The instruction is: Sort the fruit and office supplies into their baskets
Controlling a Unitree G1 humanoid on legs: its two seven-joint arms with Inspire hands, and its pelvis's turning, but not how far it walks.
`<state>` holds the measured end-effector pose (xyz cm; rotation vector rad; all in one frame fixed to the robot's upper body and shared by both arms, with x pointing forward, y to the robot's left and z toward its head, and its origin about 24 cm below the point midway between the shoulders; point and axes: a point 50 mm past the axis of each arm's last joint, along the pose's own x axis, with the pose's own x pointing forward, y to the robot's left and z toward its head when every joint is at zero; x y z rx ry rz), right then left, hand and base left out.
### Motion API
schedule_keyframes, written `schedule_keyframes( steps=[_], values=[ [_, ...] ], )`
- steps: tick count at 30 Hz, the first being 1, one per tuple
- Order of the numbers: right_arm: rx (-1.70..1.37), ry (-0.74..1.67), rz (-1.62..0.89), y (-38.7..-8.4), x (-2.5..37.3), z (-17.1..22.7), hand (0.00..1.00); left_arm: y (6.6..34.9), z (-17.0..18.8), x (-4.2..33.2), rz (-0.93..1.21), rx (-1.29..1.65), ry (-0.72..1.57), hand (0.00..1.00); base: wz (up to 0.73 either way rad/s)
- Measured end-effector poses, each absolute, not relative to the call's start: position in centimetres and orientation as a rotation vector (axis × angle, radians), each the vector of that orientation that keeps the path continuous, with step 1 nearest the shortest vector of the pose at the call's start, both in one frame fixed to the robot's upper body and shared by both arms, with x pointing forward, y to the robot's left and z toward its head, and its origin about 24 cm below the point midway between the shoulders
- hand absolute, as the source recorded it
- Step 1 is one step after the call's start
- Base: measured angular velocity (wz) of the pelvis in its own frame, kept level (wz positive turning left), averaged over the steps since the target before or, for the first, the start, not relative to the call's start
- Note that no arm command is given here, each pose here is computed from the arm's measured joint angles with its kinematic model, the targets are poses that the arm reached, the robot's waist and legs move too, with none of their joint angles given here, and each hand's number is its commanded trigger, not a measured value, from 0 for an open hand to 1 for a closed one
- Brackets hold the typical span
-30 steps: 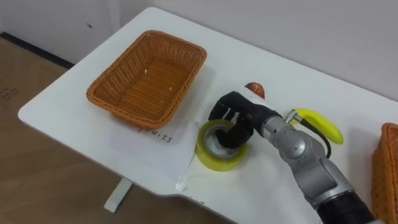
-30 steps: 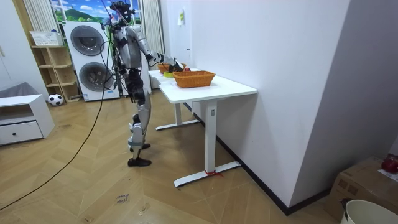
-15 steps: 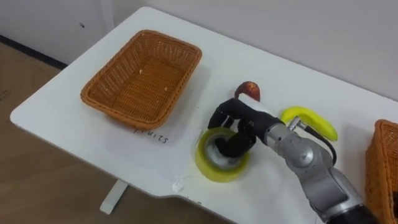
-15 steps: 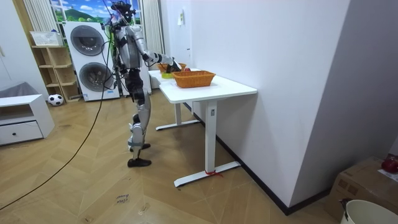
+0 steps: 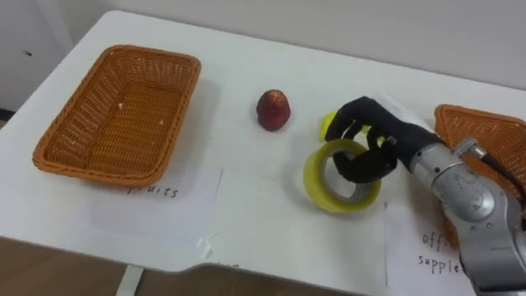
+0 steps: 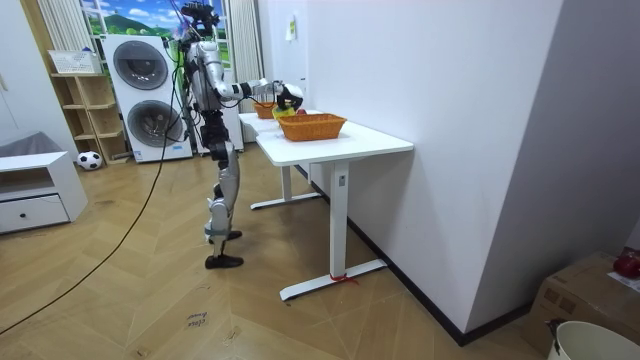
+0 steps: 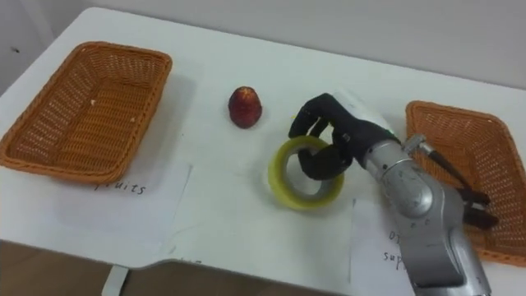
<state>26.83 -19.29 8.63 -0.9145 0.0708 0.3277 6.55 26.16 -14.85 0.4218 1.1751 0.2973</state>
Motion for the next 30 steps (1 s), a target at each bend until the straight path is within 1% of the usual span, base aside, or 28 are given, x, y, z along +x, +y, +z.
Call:
schedule_keyframes(
  steps=[6, 10, 16, 22, 30],
  values=[
    [-0.91, 0.07, 0.322, -19.4, 26.8, 8.7, 1.0, 26.1, -15.0, 6.2, 0.297, 0.42, 1.185, 0.0, -0.12],
    [-0.899, 0.068, 0.325, -19.6, 26.8, 8.8, 1.0, 26.2, -15.2, 5.0, 0.311, 0.401, 1.224, 0.0, -0.04],
    [-0.883, 0.048, 0.234, -21.1, 27.0, 9.6, 1.0, 26.4, -15.3, 4.1, 0.336, 0.381, 1.254, 0.0, 0.01],
    [-0.877, 0.018, 0.115, -22.9, 26.9, 10.7, 1.0, 26.6, -15.3, 4.3, 0.348, 0.347, 1.242, 0.0, 0.0],
    [-0.854, -0.003, 0.083, -23.4, 26.9, 11.0, 1.0, 26.7, -15.3, 4.1, 0.353, 0.34, 1.241, 0.0, 0.0]
  ],
)
